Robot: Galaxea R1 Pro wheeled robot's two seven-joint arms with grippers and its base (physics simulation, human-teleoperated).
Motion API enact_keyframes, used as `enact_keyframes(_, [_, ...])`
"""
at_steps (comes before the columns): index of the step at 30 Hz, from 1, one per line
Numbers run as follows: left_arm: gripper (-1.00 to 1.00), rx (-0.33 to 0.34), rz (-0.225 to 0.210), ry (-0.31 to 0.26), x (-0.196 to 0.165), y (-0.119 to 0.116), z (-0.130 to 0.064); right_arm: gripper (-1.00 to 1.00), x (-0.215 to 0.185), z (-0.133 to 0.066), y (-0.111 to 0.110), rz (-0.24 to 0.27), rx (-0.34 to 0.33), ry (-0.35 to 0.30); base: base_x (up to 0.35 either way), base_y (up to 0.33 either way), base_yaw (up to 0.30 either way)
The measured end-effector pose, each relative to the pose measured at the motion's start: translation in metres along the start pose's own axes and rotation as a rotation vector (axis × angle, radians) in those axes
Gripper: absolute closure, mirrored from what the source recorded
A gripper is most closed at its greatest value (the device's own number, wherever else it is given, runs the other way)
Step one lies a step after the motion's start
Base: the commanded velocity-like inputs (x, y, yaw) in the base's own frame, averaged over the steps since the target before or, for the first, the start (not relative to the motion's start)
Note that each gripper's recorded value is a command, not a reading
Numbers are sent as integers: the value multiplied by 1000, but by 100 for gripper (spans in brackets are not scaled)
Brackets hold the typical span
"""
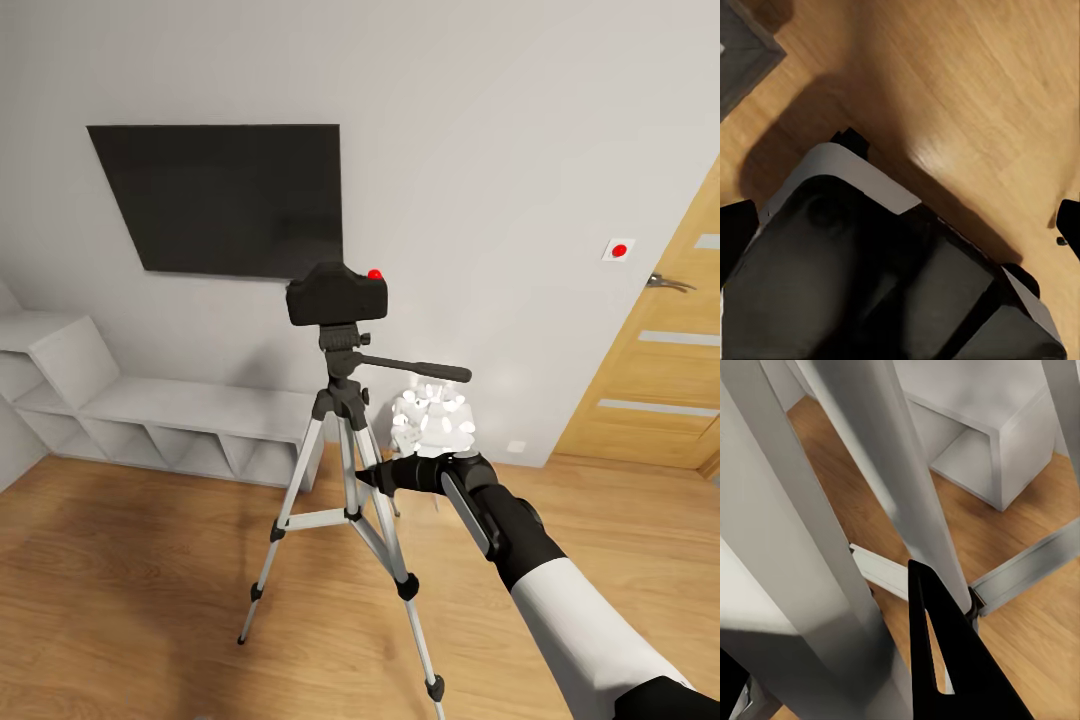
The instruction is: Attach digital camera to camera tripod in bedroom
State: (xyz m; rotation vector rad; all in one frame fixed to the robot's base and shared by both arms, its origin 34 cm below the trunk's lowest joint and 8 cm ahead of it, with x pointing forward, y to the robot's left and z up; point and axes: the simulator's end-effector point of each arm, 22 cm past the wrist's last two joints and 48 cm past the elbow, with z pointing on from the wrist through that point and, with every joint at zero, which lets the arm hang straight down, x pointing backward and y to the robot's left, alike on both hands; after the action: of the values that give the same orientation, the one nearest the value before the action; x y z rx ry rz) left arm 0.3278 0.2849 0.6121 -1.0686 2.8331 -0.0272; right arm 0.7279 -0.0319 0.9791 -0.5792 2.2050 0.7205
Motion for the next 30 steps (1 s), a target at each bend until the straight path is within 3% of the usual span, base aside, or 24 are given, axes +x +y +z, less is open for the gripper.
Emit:
enact_keyframes(3, [-100, -108, 25, 48, 36, 20, -1, 100, 0, 0, 0, 0, 0, 0, 0, 0, 0])
enact_keyframes(5, [-100, -134, 33, 68, 53, 25, -2, 100, 0, 0, 0, 1, 0, 0, 0, 0, 0])
enact_keyframes(6, [-100, -140, 35, 73, 56, 25, -2, -100, 0, 0, 0, 1, 0, 0, 0, 0, 0])
enact_keyframes(7, [-100, -149, 37, 78, 61, 27, -2, -100, 19, 4, -8, 4, 23, 53, 0, 0, 0])
enact_keyframes(15, [-100, -183, 41, 109, 81, 39, -5, -100, 20, 3, -10, 7, 26, 56, 0, 0, 0])
enact_keyframes(24, [-100, -183, 41, 107, 86, 42, -5, -100, 20, 3, -10, 8, 23, 59, -9, 0, 0])
enact_keyframes(30, [-100, -178, 41, 108, 87, 40, -5, -100, 27, 0, -17, 15, 34, 82, -235, 0, 0])
